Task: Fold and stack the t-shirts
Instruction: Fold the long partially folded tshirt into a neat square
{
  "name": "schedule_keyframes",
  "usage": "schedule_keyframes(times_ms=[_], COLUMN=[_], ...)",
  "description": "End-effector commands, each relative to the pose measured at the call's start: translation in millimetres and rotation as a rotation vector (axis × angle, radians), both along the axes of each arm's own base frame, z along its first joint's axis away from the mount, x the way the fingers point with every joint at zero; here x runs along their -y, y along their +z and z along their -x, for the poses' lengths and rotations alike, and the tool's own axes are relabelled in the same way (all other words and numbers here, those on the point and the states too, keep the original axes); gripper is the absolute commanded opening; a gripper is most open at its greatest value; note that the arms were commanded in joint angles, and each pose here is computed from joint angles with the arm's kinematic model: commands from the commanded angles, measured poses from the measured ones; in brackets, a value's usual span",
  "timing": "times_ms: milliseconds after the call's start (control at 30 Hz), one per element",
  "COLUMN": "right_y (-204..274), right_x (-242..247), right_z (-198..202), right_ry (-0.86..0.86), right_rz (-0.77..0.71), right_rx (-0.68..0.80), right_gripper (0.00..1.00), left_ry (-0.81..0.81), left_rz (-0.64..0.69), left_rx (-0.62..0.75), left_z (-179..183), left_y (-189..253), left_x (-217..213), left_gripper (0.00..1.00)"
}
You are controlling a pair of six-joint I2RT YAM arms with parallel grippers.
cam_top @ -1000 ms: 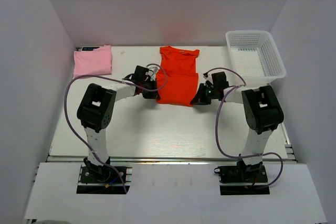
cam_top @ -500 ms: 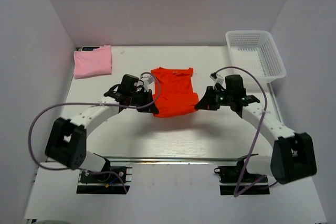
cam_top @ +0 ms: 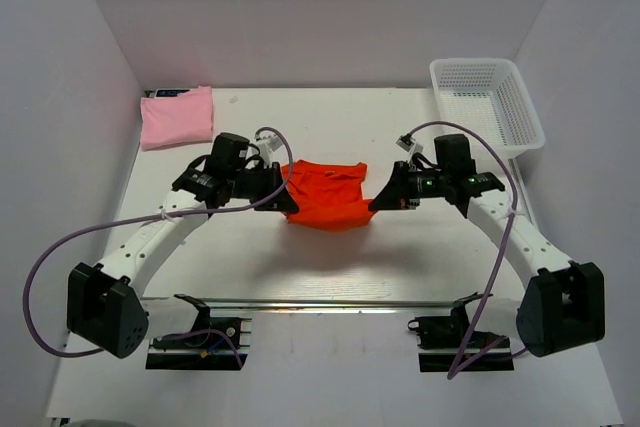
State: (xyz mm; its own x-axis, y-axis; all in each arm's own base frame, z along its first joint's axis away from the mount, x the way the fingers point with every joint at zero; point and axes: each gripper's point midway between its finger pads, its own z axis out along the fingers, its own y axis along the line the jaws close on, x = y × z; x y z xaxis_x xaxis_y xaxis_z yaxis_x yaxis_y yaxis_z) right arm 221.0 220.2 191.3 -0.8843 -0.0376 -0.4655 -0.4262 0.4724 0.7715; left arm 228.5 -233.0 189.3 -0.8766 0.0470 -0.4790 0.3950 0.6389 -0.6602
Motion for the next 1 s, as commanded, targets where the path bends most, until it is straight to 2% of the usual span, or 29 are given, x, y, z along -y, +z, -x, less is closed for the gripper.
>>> schedule_keyframes(times_ms=[0,67,200,367,567,867,900,933,967], right_y=[13.8,16.8,35.5,12.7,-5.0,-33.4,-38.4,-45.3,-45.0], right_x=[-9.6,-14.0,-18.3,-16.5,-14.5,-12.2,-11.4,-10.5,-9.5], right_z=[-20.1,-25.7,-59.6,-90.2,-131.5,-182.7,-190.1,-193.4,-197.8], right_ry=[0.023,0.039,0.017,-0.048,-0.102,-0.186,-0.209,-0.219,-0.225], right_rz=[-0.095,-0.135,-0.178,-0.143,-0.114,-0.073,-0.055,-0.045,-0.042], right_rx=[-0.012,-0.038,0.014,-0.062,-0.088,-0.152,-0.147,-0.162,-0.161], right_gripper=[0.00,0.00,0.00,0.00,0.00,0.00,0.00,0.00,0.07], left_ry=[0.129,0.239,0.351,0.475,0.491,0.378,0.369,0.369,0.365], left_rz=[-0.024,-0.075,-0.136,-0.195,-0.166,-0.088,-0.088,-0.086,-0.080], left_rx=[0.038,0.046,0.053,0.050,0.042,0.017,-0.002,0.002,0.014], left_z=[-28.2,-48.0,-78.1,-120.9,-168.3,-219.5,-222.6,-227.0,-232.7], left_y=[16.3,11.3,5.9,1.5,-11.5,-33.6,-42.4,-44.3,-41.5], left_x=[-7.3,-15.6,-28.2,-50.1,-51.9,-32.3,-29.9,-28.8,-30.8], left_gripper=[0.00,0.00,0.00,0.00,0.00,0.00,0.02,0.17,0.31])
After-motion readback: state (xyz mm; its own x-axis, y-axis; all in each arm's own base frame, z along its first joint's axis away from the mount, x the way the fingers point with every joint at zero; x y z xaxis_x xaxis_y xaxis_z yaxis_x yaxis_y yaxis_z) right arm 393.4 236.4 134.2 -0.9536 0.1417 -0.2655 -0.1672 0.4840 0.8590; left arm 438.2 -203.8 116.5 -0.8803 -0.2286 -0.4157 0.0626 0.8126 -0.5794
